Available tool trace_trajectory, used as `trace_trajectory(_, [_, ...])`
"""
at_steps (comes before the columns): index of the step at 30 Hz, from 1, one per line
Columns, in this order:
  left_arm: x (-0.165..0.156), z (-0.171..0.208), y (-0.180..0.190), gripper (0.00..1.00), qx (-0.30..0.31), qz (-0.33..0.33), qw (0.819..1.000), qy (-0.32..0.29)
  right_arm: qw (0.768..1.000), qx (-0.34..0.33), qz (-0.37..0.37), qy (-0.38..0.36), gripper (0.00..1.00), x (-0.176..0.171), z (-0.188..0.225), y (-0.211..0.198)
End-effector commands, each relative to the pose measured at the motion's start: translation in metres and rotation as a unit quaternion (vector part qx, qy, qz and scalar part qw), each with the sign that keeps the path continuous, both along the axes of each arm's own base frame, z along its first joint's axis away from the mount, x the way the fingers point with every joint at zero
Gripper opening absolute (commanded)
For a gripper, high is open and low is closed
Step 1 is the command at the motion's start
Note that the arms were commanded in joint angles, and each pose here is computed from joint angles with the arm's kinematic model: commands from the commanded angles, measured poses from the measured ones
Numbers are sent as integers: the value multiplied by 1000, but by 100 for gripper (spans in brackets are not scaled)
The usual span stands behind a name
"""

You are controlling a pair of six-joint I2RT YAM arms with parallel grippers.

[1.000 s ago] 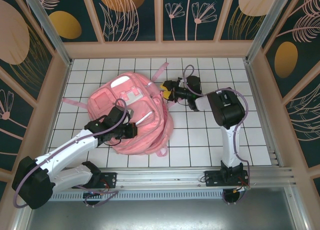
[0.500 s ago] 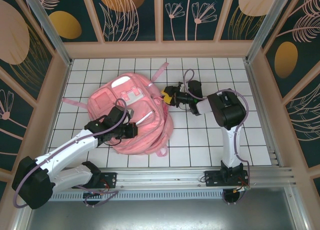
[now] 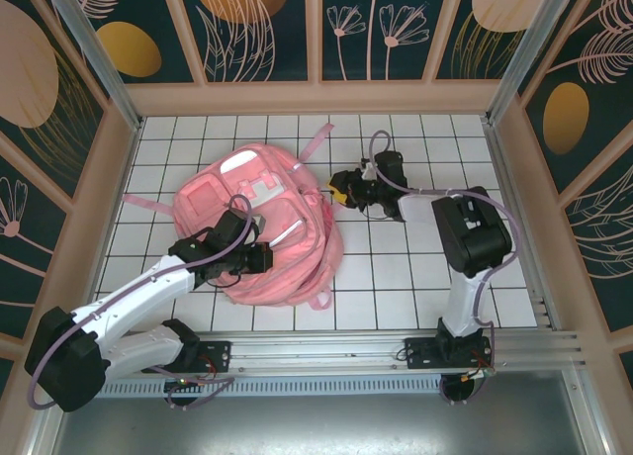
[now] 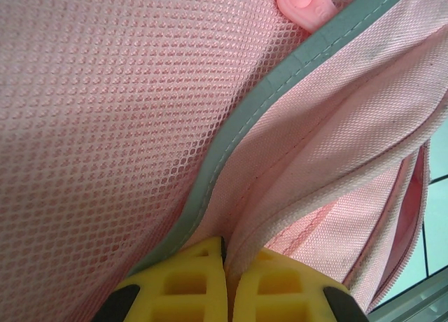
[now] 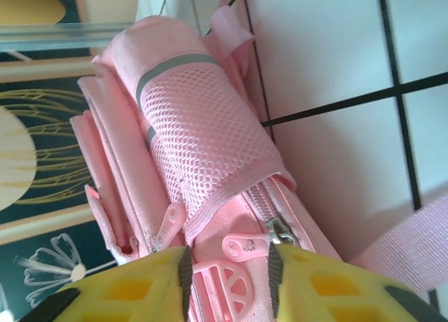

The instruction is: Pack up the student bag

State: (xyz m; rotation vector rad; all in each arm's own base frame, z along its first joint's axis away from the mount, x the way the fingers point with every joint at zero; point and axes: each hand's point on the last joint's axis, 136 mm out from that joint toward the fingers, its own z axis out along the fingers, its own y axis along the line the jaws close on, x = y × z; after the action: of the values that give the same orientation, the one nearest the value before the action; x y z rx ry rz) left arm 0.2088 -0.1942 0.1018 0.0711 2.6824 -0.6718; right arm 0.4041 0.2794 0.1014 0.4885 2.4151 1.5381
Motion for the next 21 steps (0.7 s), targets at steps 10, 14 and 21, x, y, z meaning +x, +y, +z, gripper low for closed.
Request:
trace_trajectory(10, [-7,-17,12,0,-2,45,998,32,946,-283,101,-124,33,9,3,9])
trace_trajectory(14, [-14,-27,15,0,-3,51,998,44,928,-319,122,-149,26,7,-7,9])
trace_trajectory(21, [-19,-35,19,0,-1,57,997,54,903,-357,169,-167,18,-8,-23,24])
